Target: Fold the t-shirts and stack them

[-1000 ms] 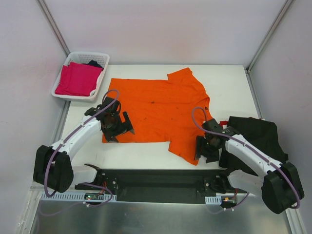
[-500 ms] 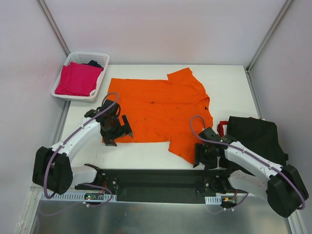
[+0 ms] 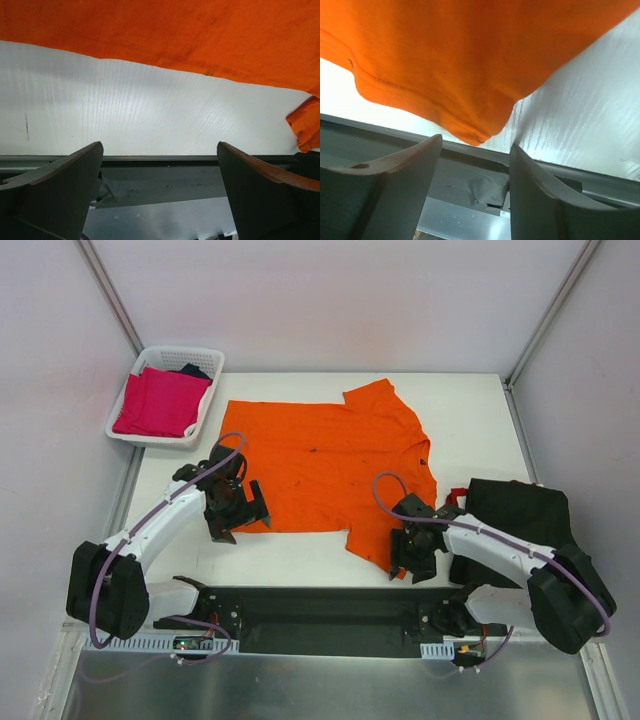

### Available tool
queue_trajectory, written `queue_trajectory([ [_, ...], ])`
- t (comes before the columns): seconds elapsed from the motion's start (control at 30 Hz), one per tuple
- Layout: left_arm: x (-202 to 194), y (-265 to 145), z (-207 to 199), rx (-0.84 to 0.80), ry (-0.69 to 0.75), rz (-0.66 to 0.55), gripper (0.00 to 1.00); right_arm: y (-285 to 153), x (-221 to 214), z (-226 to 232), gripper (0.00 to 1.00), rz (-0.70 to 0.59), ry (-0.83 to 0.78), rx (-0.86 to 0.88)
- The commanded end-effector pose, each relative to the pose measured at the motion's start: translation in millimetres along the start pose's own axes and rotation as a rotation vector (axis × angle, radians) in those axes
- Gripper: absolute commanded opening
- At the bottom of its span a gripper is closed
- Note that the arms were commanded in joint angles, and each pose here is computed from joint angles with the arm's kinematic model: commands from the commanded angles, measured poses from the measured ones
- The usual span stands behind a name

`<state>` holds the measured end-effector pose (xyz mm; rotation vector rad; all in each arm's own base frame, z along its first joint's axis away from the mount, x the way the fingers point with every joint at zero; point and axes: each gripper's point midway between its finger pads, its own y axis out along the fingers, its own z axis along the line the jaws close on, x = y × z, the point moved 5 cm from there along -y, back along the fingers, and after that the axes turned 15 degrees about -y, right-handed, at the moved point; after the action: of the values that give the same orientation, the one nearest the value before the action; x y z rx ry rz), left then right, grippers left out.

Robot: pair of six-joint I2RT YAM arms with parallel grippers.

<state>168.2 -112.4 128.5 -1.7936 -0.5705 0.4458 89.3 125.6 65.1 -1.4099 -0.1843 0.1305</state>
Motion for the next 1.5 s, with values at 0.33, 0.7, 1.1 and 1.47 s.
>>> queue_trajectory([
  [0.33,6,-3,2,0.029,0.039,-0.009,0.98,4,27,23,0.59,-0.085,-0.009,0.027],
  [0.7,4,-6,9,0.047,0.061,-0.013,0.99,4,38,33,0.51,-0.104,-0.017,0.026],
  [1.1,6,-2,6,0.064,0.052,0.003,0.99,-1,35,32,0.35,-0.102,-0.032,0.006],
  [1.47,2,-1,11,0.063,0.049,0.006,0.99,-2,39,33,0.03,-0.109,-0.044,-0.003],
])
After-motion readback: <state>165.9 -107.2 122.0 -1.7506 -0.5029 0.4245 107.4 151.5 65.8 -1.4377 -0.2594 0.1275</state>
